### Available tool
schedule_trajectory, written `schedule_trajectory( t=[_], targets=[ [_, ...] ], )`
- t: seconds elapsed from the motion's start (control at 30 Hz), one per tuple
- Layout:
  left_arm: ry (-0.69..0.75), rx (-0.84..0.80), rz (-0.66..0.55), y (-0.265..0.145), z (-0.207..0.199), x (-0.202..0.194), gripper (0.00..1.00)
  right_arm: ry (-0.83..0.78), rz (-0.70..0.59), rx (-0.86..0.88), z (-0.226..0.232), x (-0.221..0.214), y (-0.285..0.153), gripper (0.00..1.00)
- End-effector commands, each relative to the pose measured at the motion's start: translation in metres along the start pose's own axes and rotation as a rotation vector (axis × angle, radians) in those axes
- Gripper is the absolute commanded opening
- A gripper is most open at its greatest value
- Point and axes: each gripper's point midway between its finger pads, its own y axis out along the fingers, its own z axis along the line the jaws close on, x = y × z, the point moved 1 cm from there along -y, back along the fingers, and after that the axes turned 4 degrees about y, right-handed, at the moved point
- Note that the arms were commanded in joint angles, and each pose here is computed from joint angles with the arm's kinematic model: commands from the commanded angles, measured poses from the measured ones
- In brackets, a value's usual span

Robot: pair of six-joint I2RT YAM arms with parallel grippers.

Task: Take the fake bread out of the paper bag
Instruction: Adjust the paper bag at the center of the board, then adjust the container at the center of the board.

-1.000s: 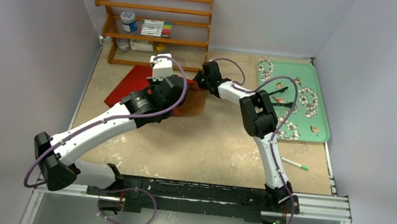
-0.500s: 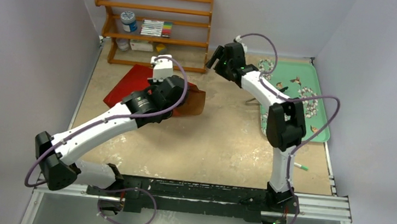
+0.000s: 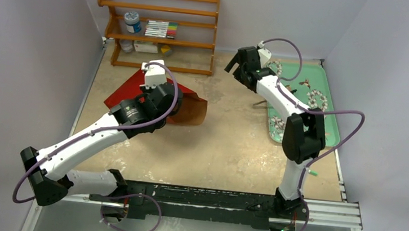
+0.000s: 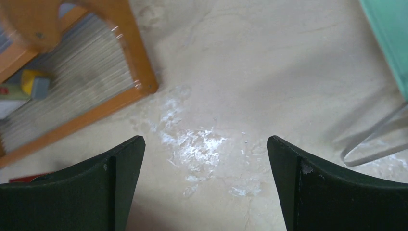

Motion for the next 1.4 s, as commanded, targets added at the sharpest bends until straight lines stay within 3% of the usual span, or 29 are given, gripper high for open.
schedule_trajectory(
  t=[0.0, 0.3, 0.7, 0.8, 1.03, 1.23, 1.37],
  targets=[
    [-0.030, -0.002, -0.029, -0.005, 0.009, 0.006, 0.00, 0.078, 0.024, -0.258, -0.037, 0.010, -0.009, 1.00],
    [-0.064, -0.054, -0.042, -0.009, 0.006, 0.008, 0.00, 0.220, 0.025, -0.499, -0.119, 0.018, -0.018, 1.00],
    [-0.068, -0.097, -0.038, -0.017, 0.006, 0.012, 0.00, 0.288, -0.075, -0.448, -0.135, 0.089, 0.042, 0.93],
    [-0.065, -0.096, -0.036, -0.018, 0.007, 0.014, 0.00, 0.266, -0.066, -0.417, -0.131, 0.105, 0.069, 0.92],
    [-0.044, -0.077, -0.036, -0.018, 0.008, 0.019, 0.00, 0.117, 0.035, -0.379, -0.127, 0.094, 0.127, 0.91],
    [-0.032, -0.061, -0.043, -0.017, 0.010, 0.019, 0.00, 0.041, 0.025, -0.331, -0.128, 0.096, 0.141, 0.90],
    [-0.022, -0.057, -0.045, -0.014, 0.009, 0.017, 0.00, -0.013, 0.095, -0.302, -0.130, 0.081, 0.153, 0.84]
  ],
)
